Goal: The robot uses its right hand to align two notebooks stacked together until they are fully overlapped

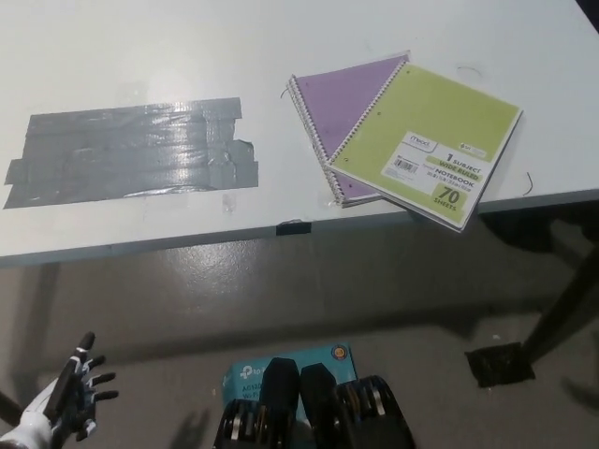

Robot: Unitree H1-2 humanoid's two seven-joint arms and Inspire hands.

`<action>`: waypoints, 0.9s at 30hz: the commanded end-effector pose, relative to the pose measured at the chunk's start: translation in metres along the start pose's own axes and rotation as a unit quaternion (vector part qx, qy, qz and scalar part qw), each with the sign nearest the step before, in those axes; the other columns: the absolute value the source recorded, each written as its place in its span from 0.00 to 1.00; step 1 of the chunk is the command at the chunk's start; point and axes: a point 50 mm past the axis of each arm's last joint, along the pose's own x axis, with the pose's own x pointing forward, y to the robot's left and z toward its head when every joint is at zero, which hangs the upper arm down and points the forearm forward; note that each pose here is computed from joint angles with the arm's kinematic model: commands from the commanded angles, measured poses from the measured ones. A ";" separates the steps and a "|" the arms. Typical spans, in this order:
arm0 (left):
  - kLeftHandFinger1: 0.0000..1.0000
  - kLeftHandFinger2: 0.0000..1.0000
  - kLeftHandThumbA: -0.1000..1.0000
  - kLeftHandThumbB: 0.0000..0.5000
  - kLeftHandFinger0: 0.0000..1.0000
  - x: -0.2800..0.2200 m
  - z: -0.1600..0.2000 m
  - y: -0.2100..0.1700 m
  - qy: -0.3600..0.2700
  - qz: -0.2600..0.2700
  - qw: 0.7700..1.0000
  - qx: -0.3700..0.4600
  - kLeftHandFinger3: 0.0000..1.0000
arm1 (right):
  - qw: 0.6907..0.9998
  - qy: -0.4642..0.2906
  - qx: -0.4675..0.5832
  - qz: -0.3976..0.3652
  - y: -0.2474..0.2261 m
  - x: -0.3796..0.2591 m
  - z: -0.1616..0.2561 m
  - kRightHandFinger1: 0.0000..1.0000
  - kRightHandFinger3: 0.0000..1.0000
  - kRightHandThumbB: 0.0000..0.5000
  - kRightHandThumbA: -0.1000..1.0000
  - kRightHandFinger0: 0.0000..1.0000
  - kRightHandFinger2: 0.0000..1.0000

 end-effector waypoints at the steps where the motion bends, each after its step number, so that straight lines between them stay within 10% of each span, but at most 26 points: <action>1: 0.83 0.88 1.00 0.59 0.83 -0.006 0.010 0.006 -0.013 -0.004 1.000 0.011 1.00 | 0.986 -0.076 -0.053 -0.139 -0.067 0.031 0.108 1.00 1.00 0.99 1.00 1.00 1.00; 13: 0.82 0.88 1.00 0.63 0.82 -0.005 0.012 0.000 -0.017 -0.010 1.000 0.010 1.00 | 0.976 -0.161 -0.056 -0.133 -0.065 0.053 0.258 1.00 1.00 0.96 1.00 1.00 1.00; 27: 0.86 0.92 1.00 0.56 0.84 -0.004 0.011 -0.012 -0.013 -0.026 0.999 0.027 1.00 | 0.984 -0.101 -0.143 -0.037 0.007 0.106 0.306 1.00 1.00 0.77 1.00 1.00 1.00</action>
